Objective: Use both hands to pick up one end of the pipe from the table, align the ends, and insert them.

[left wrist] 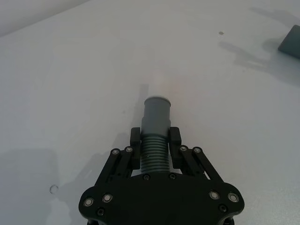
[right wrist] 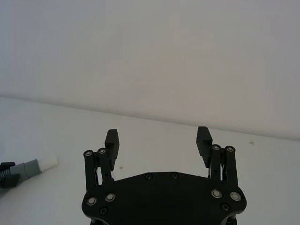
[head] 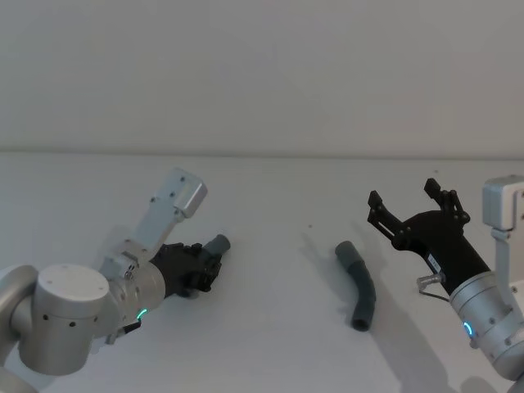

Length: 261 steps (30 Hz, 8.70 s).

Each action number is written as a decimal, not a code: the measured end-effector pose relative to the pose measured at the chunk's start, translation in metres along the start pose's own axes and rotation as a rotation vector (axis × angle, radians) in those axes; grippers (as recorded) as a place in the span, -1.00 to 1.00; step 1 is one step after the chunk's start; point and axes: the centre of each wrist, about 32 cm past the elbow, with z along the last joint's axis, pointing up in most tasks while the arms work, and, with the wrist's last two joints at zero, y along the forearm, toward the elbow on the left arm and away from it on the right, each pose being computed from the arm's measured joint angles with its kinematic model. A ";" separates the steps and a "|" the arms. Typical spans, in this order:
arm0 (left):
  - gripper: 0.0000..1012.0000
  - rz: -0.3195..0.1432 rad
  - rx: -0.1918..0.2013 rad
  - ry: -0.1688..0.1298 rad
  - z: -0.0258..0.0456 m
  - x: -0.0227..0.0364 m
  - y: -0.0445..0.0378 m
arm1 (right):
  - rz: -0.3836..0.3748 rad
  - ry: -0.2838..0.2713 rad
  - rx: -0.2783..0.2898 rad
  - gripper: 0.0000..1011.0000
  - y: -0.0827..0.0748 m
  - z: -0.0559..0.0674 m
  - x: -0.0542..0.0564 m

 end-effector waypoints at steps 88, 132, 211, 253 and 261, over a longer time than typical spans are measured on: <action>-0.33 0.000 0.000 0.000 0.0001 0.0000 -0.0002 | 0.079 0.047 -0.505 0.98 0.007 0.022 -0.017; -0.33 0.000 0.000 0.000 0.0001 0.0000 -0.0002 | 0.037 0.049 -0.585 0.98 0.008 0.015 -0.020; -0.33 -0.030 -0.023 -0.095 0.0200 -0.0002 -0.0004 | 0.101 0.005 -0.491 -0.69 -0.003 0.020 -0.009; -0.33 -0.440 -0.172 -0.360 0.0431 0.0482 0.0226 | 0.568 -0.342 -0.263 -0.69 -0.039 0.029 0.068; -0.33 -0.555 -0.178 -0.367 0.0465 0.0577 0.0247 | 0.723 -0.380 -0.225 -0.69 -0.040 0.032 0.084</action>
